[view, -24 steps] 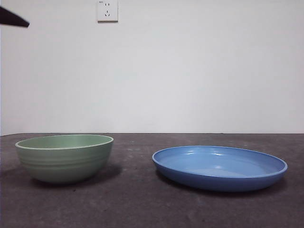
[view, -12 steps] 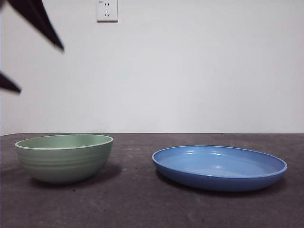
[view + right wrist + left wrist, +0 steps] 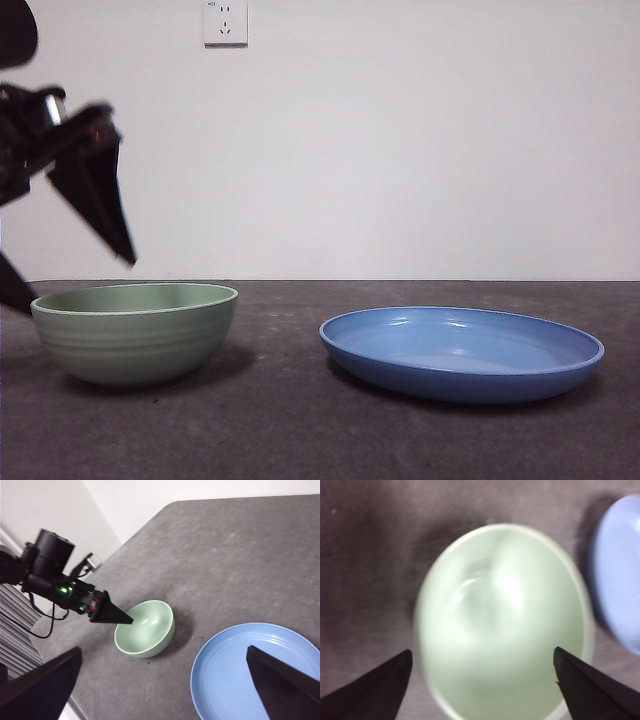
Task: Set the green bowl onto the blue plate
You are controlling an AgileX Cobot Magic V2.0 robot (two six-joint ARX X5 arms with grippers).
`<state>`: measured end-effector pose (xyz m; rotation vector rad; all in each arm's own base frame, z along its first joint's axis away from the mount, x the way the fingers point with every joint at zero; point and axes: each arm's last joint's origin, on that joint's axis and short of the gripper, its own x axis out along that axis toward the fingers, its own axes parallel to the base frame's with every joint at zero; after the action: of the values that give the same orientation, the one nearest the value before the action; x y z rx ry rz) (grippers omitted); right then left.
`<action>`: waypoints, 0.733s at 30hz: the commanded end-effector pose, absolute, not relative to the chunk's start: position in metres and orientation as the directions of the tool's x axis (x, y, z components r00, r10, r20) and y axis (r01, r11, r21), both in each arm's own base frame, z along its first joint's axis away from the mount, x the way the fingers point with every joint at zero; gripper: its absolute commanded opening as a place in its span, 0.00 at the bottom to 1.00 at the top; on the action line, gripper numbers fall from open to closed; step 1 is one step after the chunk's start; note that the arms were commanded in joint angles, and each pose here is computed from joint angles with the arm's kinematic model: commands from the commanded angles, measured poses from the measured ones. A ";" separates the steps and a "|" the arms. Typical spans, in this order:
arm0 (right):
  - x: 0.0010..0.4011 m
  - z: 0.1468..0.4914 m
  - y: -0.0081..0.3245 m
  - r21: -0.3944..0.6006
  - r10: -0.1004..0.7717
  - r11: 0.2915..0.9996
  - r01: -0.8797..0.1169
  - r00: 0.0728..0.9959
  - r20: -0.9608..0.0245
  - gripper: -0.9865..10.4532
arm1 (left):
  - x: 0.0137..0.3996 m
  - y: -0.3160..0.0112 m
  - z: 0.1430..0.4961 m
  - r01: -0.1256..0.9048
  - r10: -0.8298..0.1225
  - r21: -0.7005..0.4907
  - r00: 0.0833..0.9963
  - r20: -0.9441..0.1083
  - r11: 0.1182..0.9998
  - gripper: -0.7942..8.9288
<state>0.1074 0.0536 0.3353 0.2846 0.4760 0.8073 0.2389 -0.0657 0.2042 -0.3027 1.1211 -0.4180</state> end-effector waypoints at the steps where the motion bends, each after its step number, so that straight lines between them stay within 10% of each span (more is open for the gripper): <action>1: 0.107 0.339 0.054 0.424 0.755 0.652 -0.628 0.591 -0.285 0.58 | 0.246 -0.066 0.197 0.165 -0.418 -0.384 0.364 -0.832 0.908 0.52; 12: 0.108 0.339 0.054 0.422 0.754 0.653 -0.629 0.592 -0.283 0.58 | 0.250 -0.067 0.187 0.148 -0.408 -0.380 0.331 -0.851 0.913 0.09; 22: 0.108 0.339 0.054 0.422 0.754 0.653 -0.629 0.592 -0.283 0.58 | 0.261 -0.089 0.235 0.131 -0.395 -0.374 0.353 -0.848 0.918 0.09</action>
<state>0.1074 0.0536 0.3354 0.2843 0.4755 0.8082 0.2573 -0.0862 0.2330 -0.2402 1.1645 -0.3500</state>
